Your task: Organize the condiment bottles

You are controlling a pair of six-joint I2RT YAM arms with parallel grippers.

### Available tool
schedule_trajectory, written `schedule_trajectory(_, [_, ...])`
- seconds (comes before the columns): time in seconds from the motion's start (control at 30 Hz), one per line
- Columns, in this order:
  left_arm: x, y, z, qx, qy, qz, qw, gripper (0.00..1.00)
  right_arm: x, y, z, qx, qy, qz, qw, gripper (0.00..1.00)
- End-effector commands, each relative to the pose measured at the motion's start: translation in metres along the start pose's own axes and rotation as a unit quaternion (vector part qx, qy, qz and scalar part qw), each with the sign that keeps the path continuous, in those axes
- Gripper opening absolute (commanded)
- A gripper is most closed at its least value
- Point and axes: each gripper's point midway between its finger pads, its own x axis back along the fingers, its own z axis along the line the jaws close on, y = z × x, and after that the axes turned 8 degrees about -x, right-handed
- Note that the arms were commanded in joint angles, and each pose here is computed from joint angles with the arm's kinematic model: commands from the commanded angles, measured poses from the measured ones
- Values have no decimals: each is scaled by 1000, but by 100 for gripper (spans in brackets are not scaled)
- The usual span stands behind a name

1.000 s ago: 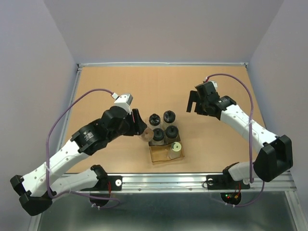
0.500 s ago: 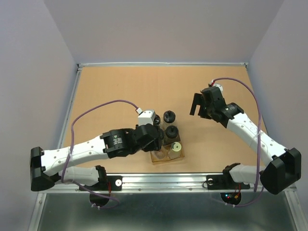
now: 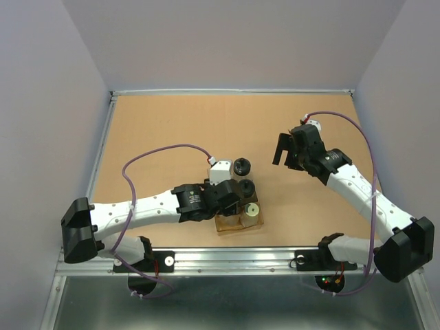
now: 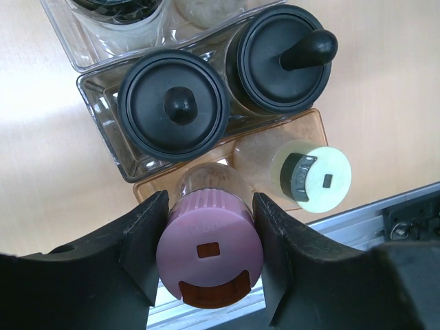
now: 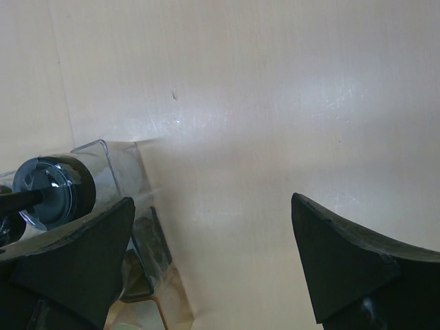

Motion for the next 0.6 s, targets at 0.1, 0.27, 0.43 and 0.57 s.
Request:
schedule_trajectory(0.1, [-10,-1,7,4,28,-14,999,0,0,1,-4,-1,-2,-9,1000,100])
schedule_trajectory(0.27, [-25,-16,13,-1,54,6,999,0,-1,-2,-6,1,-4,-6,1000,100])
schedule_trajectory(0.43, [-32,-21,17,-1,74,5,997,0,-1,-3,-5,5,-2,-4,1000,100])
schedule_trajectory(0.57, [-31,-16,13,5,65,-7,998,0,-1,-3,-5,10,-1,-3,1000,100])
